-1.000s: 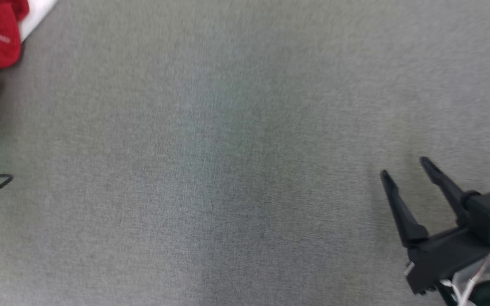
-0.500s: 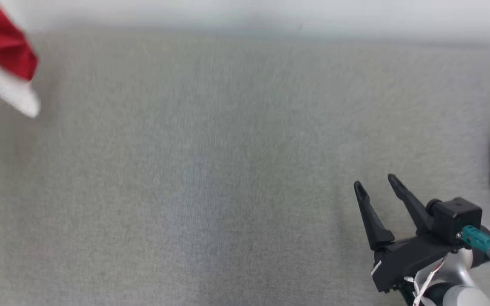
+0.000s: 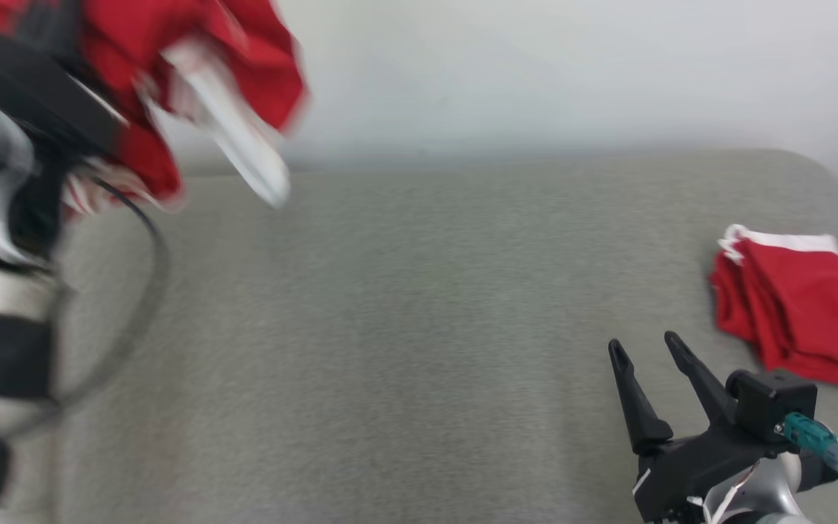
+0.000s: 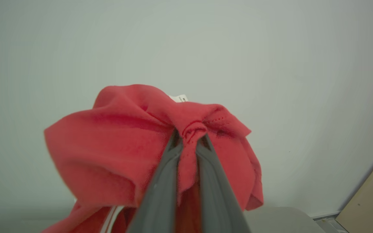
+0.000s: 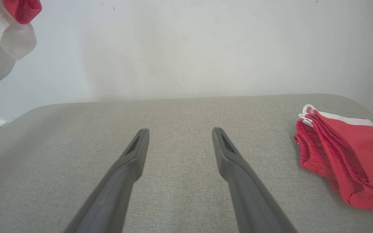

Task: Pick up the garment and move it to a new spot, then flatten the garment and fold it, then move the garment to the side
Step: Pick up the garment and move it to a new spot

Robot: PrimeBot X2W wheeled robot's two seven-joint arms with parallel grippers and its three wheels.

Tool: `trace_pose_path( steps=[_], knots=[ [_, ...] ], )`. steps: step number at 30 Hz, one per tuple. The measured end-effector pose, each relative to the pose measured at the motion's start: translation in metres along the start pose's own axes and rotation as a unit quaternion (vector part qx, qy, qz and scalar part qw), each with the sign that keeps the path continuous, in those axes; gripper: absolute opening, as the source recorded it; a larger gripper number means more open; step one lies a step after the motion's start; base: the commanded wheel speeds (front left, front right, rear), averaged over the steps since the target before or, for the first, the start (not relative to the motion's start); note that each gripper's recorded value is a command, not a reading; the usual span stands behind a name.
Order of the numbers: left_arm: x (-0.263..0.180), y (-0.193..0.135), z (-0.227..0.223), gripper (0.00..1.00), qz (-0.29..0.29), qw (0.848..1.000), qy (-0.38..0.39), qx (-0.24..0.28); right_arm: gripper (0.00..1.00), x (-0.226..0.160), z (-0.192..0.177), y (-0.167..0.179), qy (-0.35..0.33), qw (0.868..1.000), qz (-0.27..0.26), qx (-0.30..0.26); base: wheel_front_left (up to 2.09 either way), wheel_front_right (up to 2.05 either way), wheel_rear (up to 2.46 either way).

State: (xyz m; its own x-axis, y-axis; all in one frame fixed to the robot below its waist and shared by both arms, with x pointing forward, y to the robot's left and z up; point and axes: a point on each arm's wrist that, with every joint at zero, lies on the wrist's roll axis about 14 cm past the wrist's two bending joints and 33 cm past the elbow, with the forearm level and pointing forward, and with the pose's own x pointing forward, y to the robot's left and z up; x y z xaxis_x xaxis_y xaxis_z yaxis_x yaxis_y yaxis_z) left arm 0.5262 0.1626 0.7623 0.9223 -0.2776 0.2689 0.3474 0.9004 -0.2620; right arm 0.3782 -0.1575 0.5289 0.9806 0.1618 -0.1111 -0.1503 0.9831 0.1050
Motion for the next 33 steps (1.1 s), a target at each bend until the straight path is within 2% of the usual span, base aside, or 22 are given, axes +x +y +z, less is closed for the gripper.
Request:
trace_pose_path(
  steps=[6, 11, 12, 17, 22, 23, 24, 30, 33],
  knots=[
    [-0.011, -0.098, -0.081, 0.0, -0.102, 0.991, 0.058, -0.066, 1.0, -0.028, 0.007, -0.026, -0.013, 0.999, -0.049, 0.004, 0.0, 0.0, 0.0],
    [-0.032, -0.137, -0.152, 0.0, -0.127, 0.982, 0.126, -0.068, 1.0, -0.047, 0.008, -0.045, -0.019, 0.996, -0.085, 0.008, 0.0, 0.0, 0.0],
    [-0.039, -0.147, -0.179, 0.0, -0.13, 0.977, 0.151, -0.079, 1.0, -0.052, 0.007, -0.051, -0.018, 0.995, -0.097, 0.011, 0.0, 0.0, 0.0],
    [-0.061, -0.163, -0.249, 0.0, -0.136, 0.959, 0.231, -0.088, 1.0, -0.06, -0.002, -0.061, -0.008, 0.993, -0.117, 0.018, 0.0, 0.0, 0.0],
    [-0.083, -0.148, -0.31, 0.0, -0.095, 0.945, 0.299, -0.092, 1.0, -0.057, -0.011, -0.061, 0.006, 0.993, -0.119, 0.022, 0.0, 0.0, 0.0],
    [-0.089, -0.147, -0.318, 0.36, -0.09, 0.942, 0.31, -0.094, 1.0, -0.056, -0.012, -0.061, 0.007, 0.993, -0.118, 0.021, 0.0, 0.0, 0.0],
    [-0.092, -0.147, -0.323, 1.0, -0.087, 0.94, 0.316, -0.097, 1.0, -0.055, -0.012, -0.061, 0.007, 0.993, -0.118, 0.021, 0.0, 0.0, 0.0],
    [-0.106, -0.134, -0.326, 1.0, -0.063, 0.942, 0.313, -0.102, 1.0, -0.048, -0.013, -0.054, 0.01, 0.994, -0.103, 0.021, 0.0, 0.0, 0.0],
    [-0.11, -0.123, -0.314, 1.0, -0.052, 0.951, 0.289, -0.096, 1.0, -0.046, -0.014, -0.048, 0.012, 0.995, -0.093, 0.02, 0.0, 0.0, 0.0]
  ],
)
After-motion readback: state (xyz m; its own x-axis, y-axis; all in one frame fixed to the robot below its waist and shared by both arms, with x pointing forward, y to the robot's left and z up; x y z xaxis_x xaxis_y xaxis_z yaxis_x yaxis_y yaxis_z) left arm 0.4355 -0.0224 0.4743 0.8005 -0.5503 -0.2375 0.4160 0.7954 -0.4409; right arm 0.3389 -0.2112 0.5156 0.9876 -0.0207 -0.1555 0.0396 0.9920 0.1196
